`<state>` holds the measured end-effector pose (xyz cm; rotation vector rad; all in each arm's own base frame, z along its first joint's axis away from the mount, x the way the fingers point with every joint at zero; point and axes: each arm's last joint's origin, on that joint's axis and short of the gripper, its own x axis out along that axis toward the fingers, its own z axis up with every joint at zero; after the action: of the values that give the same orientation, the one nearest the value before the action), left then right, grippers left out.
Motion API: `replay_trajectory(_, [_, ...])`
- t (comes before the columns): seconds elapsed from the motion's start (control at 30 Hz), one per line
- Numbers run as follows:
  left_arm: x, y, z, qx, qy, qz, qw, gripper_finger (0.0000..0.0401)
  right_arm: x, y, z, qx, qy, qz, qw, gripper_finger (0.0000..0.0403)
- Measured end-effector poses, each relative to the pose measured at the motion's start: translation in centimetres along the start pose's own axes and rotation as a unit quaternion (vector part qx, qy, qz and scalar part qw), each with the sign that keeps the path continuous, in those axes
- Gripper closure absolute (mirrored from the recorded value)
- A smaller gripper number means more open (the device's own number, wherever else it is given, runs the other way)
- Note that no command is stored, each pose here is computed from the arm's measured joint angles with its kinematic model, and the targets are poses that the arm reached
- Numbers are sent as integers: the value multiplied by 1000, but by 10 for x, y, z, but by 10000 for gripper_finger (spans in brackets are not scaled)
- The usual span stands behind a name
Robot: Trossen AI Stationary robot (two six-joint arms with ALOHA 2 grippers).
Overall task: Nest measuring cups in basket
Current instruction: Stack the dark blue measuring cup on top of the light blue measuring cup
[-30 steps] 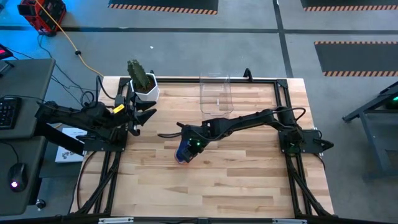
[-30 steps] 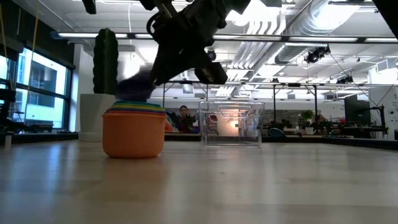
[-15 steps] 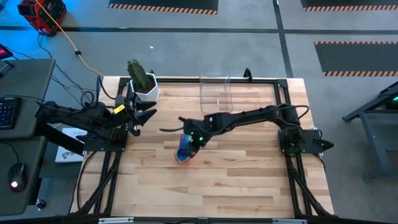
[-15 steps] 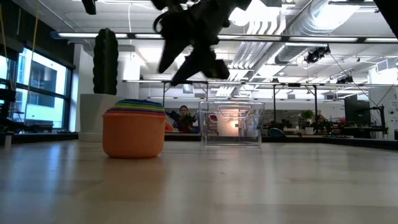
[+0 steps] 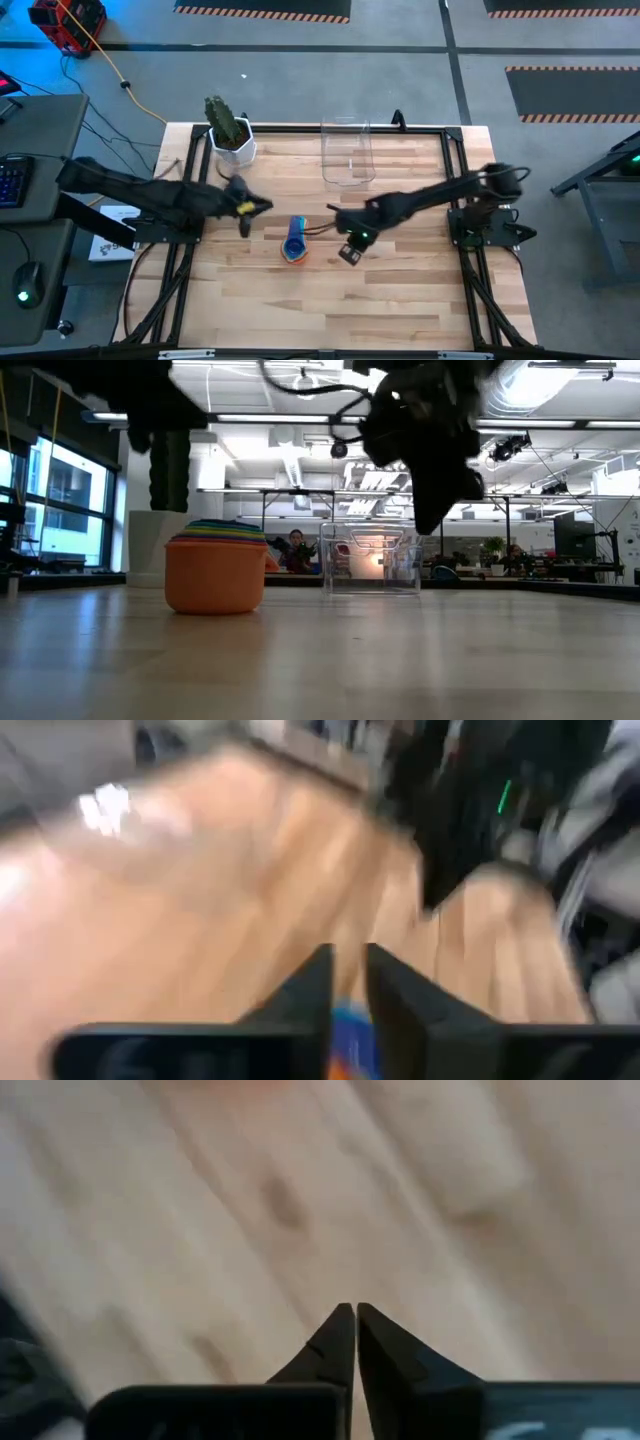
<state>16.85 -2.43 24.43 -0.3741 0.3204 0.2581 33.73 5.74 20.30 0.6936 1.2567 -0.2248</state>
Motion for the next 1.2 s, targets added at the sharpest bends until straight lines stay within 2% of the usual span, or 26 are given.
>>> replay_trajectory(0.07, [17,-3,-16,7,68,7,998,387,9,-4,-13,53,-48,71,995,400])
replay_trajectory(0.17, [44,-4,-40,14,148,26,989,389,23,-8,-20,135,-116,168,970,400])
replay_trajectory(0.2, [53,-4,-47,18,169,30,985,390,27,-10,-19,155,-138,180,962,401])
replay_trajectory(0.27, [71,-2,-61,19,200,38,979,398,36,-12,-12,188,-181,183,948,402])
replay_trajectory(0.33, [84,2,-70,14,217,40,975,398,46,-14,-4,205,-195,165,945,402])
replay_trajectory(0.47, [103,7,-79,6,217,44,975,400,60,-6,21,184,-207,159,948,402])
replay_trajectory(0.67, [107,13,-80,6,218,57,974,400,71,3,45,160,-211,151,952,403])
replay_trajectory(1.0, [113,16,-68,-8,166,48,985,401,70,0,52,165,-244,124,948,403])
replay_trajectory(1.2, [114,18,-66,-6,166,49,985,401,69,0,53,164,-253,118,946,403])
